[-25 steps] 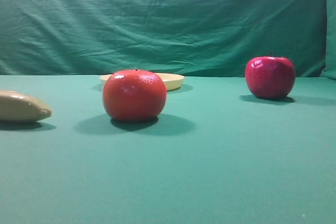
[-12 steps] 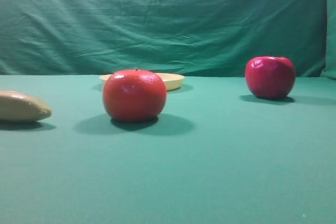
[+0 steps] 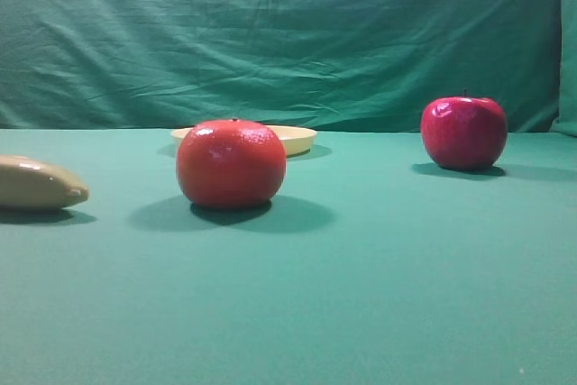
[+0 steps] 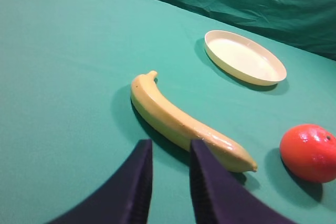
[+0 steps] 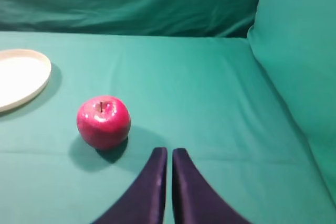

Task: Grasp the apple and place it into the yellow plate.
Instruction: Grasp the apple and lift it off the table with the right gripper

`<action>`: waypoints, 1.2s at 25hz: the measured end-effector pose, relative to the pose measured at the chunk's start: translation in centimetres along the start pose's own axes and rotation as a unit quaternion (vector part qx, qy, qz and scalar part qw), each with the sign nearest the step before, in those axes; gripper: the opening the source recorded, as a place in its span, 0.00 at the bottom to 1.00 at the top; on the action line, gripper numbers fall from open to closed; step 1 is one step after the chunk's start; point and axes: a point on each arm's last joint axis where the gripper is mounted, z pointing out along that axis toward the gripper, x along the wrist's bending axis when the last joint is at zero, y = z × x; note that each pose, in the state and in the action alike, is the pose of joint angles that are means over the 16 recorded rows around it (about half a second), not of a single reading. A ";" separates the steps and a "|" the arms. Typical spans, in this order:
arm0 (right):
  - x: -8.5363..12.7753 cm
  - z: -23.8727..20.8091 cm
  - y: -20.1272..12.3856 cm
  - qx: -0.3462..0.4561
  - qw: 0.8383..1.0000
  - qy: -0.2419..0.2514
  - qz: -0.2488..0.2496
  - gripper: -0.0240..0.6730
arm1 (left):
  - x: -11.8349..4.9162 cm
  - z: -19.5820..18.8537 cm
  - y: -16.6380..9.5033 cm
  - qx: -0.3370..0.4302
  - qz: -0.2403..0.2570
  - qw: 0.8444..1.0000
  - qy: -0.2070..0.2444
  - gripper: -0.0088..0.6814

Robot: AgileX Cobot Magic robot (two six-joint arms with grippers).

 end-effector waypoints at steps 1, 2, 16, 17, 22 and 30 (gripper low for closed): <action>0.0 0.8 0.5 0.016 1.000 0.000 -0.005 0.03 | 0.0 0.0 0.0 0.000 0.000 1.000 0.000 0.24; 0.1 1.6 0.9 0.031 0.999 0.001 -0.010 0.03 | 0.0 0.0 0.0 0.000 0.000 1.000 0.000 0.24; 3.8 12.2 4.3 0.143 0.985 0.053 -0.085 0.50 | 0.0 0.0 0.0 0.000 0.000 1.000 0.000 0.24; 4.1 12.8 4.4 0.148 0.983 0.056 -0.090 0.56 | 0.0 0.0 0.0 0.000 0.000 1.000 0.000 0.24; 5.4 16.1 4.4 0.170 0.978 0.067 -0.102 0.83 | 0.0 0.0 0.0 0.000 0.000 1.000 0.000 0.24; 6.5 21.0 3.7 0.207 0.971 0.073 -0.098 0.96 | 0.0 0.0 0.0 0.000 0.000 1.000 0.000 0.24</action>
